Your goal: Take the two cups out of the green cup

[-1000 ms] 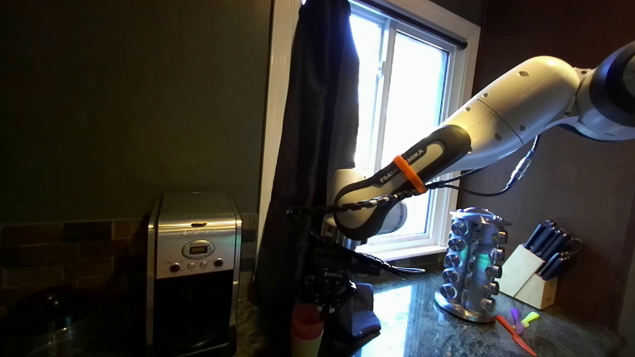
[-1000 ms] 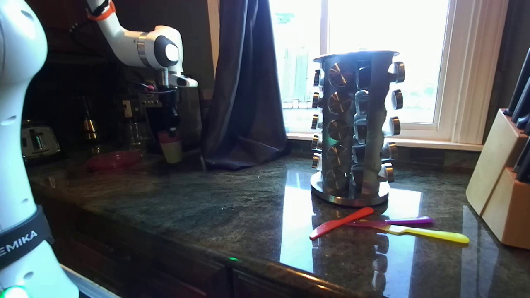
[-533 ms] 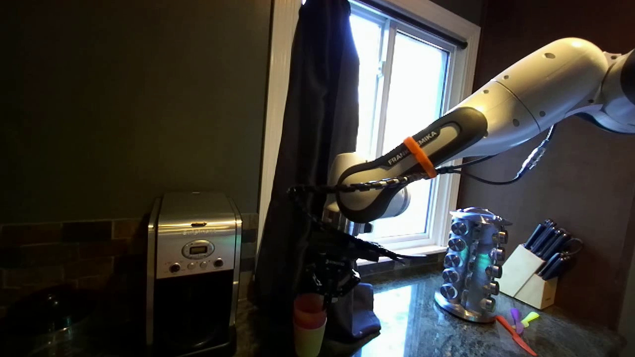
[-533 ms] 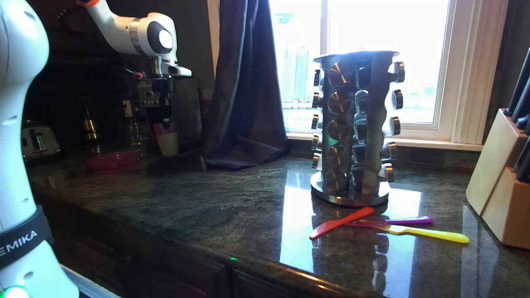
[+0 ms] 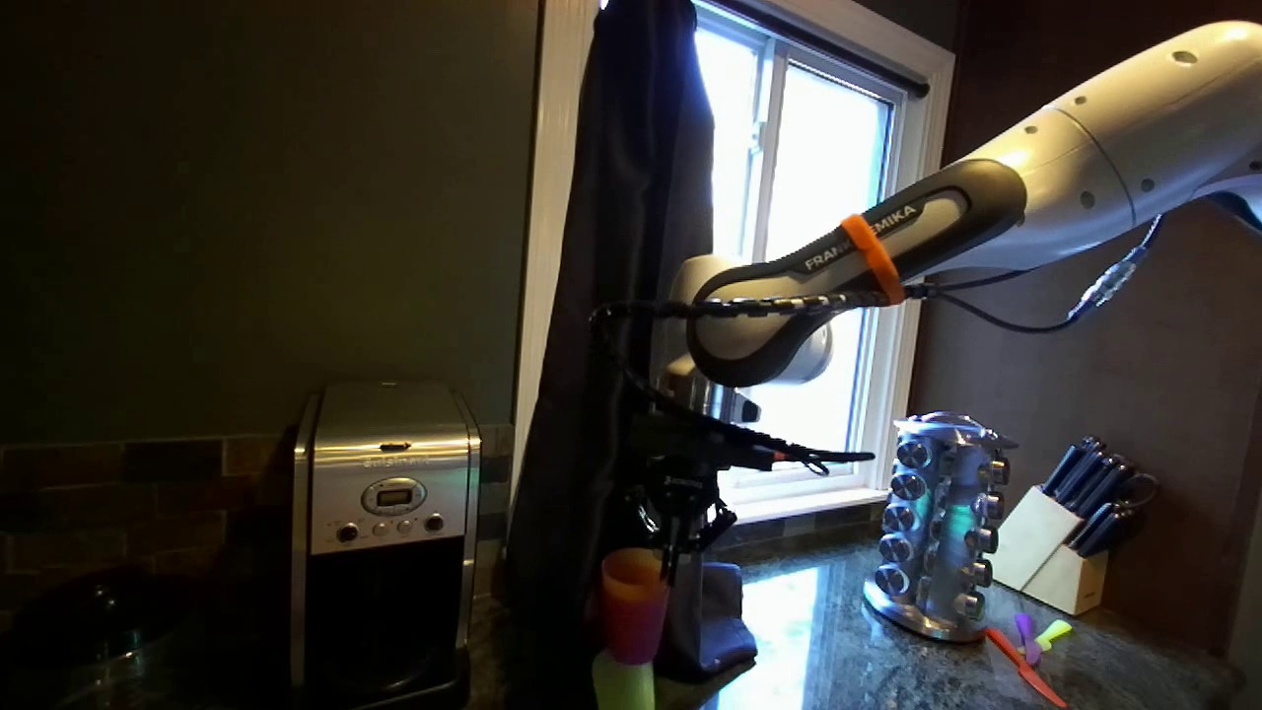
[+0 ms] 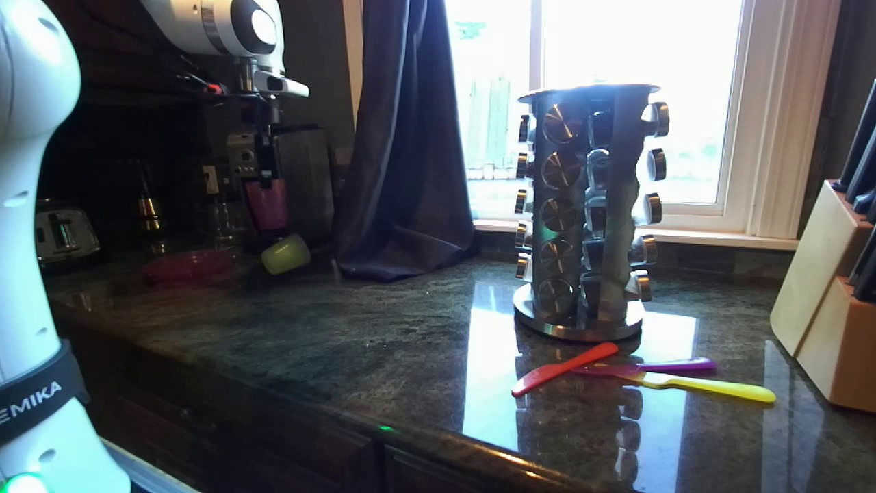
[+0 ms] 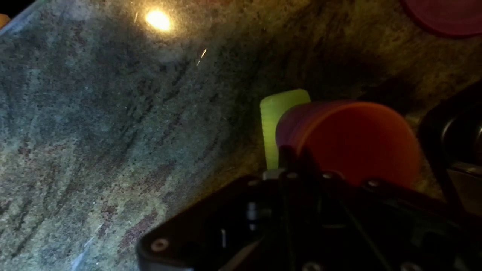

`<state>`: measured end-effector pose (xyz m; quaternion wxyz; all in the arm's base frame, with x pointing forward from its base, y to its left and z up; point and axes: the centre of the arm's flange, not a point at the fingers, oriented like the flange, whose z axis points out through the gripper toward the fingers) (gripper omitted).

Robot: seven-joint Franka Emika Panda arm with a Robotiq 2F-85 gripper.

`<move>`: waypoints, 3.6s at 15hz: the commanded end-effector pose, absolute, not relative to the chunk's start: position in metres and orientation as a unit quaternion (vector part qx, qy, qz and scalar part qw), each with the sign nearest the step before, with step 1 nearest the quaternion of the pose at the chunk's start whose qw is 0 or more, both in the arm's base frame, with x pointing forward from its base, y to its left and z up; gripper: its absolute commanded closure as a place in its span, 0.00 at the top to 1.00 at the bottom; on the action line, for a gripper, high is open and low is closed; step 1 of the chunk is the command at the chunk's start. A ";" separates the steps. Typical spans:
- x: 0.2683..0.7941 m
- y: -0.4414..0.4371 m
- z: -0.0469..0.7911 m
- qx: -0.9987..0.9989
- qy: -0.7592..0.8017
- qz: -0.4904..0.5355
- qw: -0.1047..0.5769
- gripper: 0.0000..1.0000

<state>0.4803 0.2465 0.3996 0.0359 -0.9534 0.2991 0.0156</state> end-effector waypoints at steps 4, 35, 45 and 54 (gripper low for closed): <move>0.462 0.240 0.428 -0.952 0.305 0.018 0.034 0.01; 0.495 0.391 0.271 -0.997 0.032 0.047 0.047 0.01; 0.492 0.395 0.291 -0.999 -0.004 0.033 0.041 0.58; 0.490 0.351 0.368 -0.997 0.070 0.040 0.009 1.00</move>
